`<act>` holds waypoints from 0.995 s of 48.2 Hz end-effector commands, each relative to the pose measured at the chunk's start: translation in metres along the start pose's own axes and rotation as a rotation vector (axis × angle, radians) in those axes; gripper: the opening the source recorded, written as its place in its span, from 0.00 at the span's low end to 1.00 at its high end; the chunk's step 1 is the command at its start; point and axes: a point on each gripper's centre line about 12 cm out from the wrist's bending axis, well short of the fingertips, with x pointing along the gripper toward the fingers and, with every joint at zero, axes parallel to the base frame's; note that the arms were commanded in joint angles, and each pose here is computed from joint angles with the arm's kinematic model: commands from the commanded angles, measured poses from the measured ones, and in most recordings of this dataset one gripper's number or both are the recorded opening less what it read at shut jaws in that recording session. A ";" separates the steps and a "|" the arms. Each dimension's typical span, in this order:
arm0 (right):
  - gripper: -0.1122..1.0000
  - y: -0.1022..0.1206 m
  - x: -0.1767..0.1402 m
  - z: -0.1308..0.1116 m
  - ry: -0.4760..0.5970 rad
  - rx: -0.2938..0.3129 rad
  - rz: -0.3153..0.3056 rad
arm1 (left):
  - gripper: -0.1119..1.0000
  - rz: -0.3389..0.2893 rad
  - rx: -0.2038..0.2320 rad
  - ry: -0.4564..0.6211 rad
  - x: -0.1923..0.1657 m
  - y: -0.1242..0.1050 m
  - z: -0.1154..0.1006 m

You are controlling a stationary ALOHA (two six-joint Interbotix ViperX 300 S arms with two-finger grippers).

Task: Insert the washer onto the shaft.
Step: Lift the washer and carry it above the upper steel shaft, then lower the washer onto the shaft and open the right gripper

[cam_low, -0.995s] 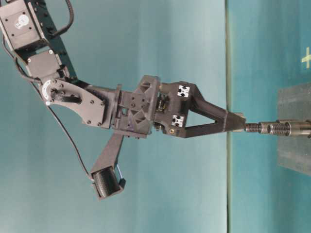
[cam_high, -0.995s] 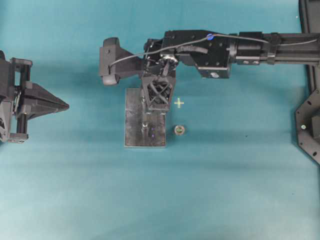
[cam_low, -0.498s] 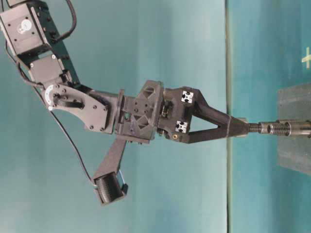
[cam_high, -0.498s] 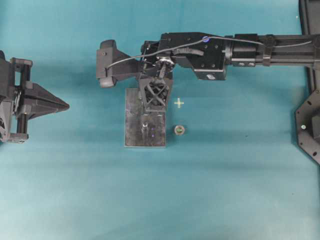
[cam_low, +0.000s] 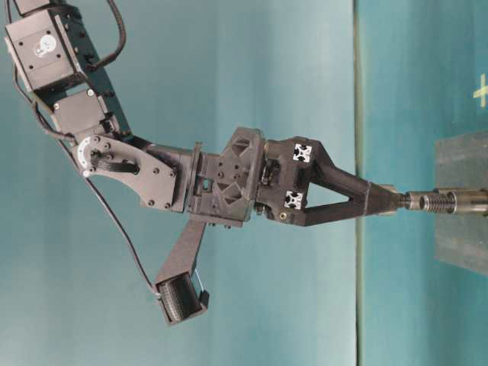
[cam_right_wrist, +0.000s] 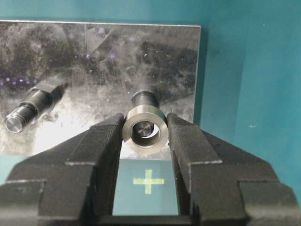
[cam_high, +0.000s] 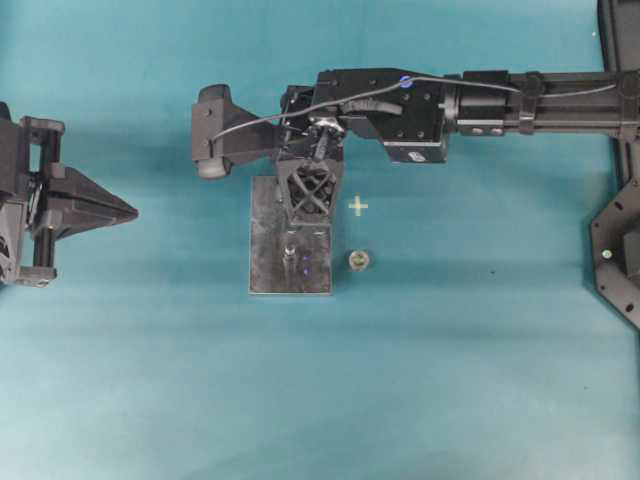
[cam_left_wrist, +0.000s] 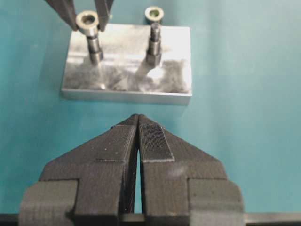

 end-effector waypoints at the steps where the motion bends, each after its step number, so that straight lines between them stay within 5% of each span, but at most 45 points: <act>1: 0.41 0.001 -0.015 0.008 -0.040 -0.003 -0.004 | 0.10 0.000 0.003 -0.023 -0.001 0.000 0.007; 12: 0.43 -0.001 -0.016 0.008 -0.034 0.011 0.004 | 0.10 0.000 0.005 -0.023 -0.001 0.000 0.007; 22: 0.90 0.001 -0.027 0.010 -0.060 0.020 0.001 | 0.10 0.000 0.000 -0.025 -0.001 0.000 0.007; 33: 0.89 -0.007 -0.055 0.003 -0.073 0.038 -0.009 | 0.10 0.000 0.003 -0.023 -0.001 0.000 0.007; 48: 0.88 0.014 -0.054 -0.037 0.011 0.026 0.020 | 0.10 0.000 0.005 -0.021 -0.001 0.000 0.006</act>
